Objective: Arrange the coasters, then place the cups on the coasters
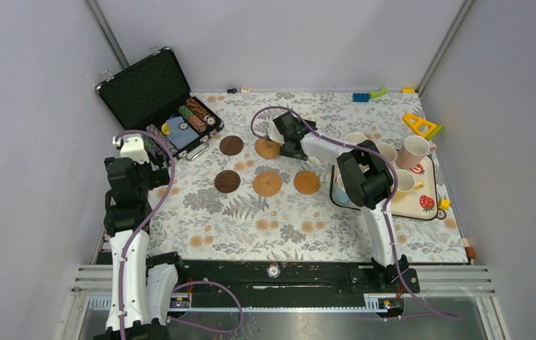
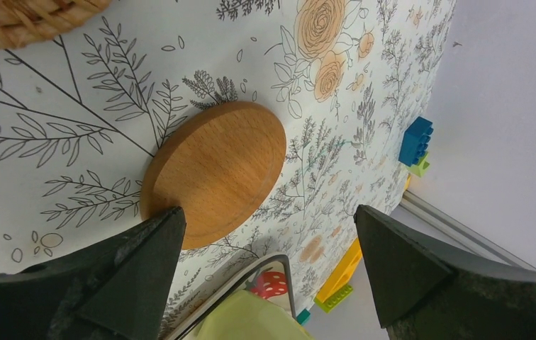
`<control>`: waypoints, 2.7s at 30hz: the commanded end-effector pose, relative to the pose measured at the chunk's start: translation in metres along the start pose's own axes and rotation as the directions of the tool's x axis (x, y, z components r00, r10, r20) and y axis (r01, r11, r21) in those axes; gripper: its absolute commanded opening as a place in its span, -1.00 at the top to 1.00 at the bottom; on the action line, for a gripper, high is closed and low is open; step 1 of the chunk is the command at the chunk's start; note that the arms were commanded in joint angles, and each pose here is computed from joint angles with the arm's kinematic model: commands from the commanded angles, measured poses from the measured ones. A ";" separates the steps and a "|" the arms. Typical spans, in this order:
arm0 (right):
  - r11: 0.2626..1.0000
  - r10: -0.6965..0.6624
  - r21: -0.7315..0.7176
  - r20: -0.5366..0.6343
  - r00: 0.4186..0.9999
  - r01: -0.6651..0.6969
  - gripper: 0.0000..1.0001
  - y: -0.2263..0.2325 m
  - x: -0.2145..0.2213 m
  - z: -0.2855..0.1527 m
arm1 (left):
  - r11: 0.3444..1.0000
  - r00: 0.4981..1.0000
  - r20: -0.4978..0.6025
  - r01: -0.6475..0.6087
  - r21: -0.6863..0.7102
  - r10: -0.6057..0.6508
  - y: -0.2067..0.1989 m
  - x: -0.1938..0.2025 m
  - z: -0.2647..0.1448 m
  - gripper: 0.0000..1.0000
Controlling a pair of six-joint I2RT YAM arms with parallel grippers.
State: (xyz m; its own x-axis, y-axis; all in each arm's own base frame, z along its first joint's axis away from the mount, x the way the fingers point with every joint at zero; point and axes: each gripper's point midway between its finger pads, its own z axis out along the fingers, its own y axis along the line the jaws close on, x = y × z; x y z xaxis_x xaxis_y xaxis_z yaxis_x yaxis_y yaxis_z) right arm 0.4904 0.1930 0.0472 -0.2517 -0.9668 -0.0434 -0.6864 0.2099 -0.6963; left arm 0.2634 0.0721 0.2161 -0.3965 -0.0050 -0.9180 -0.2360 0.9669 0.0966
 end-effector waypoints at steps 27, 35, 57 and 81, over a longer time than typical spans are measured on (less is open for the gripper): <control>0.994 0.092 0.060 0.065 0.994 -0.096 -0.97 -0.016 -0.033 -0.021 | 1.000 0.999 0.041 0.001 0.003 -0.002 0.000 -0.011 0.000 -0.97; 0.989 0.130 0.060 0.105 0.986 -0.137 -0.97 -0.030 -0.032 -0.033 | 1.000 0.999 0.041 0.001 0.004 -0.001 0.000 -0.011 0.000 -0.97; 0.994 0.069 -0.092 0.080 0.994 -0.062 -0.97 0.018 -0.011 -0.015 | 1.000 0.999 0.039 0.001 0.002 -0.001 0.001 -0.011 0.001 -0.97; 0.914 0.386 -0.009 0.331 0.861 -0.406 -0.97 -0.092 0.016 -0.181 | 1.000 0.999 0.049 0.002 -0.001 -0.002 0.001 -0.013 -0.002 -0.97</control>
State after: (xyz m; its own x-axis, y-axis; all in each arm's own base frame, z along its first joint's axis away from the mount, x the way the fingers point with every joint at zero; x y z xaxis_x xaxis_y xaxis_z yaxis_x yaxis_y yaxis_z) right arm 0.4662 0.2003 0.1119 -0.2937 -0.9200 -0.2596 -0.6373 0.3908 -0.6641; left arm 0.2634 0.0720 0.2162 -0.3961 -0.0050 -0.9182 -0.2360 0.9669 0.0966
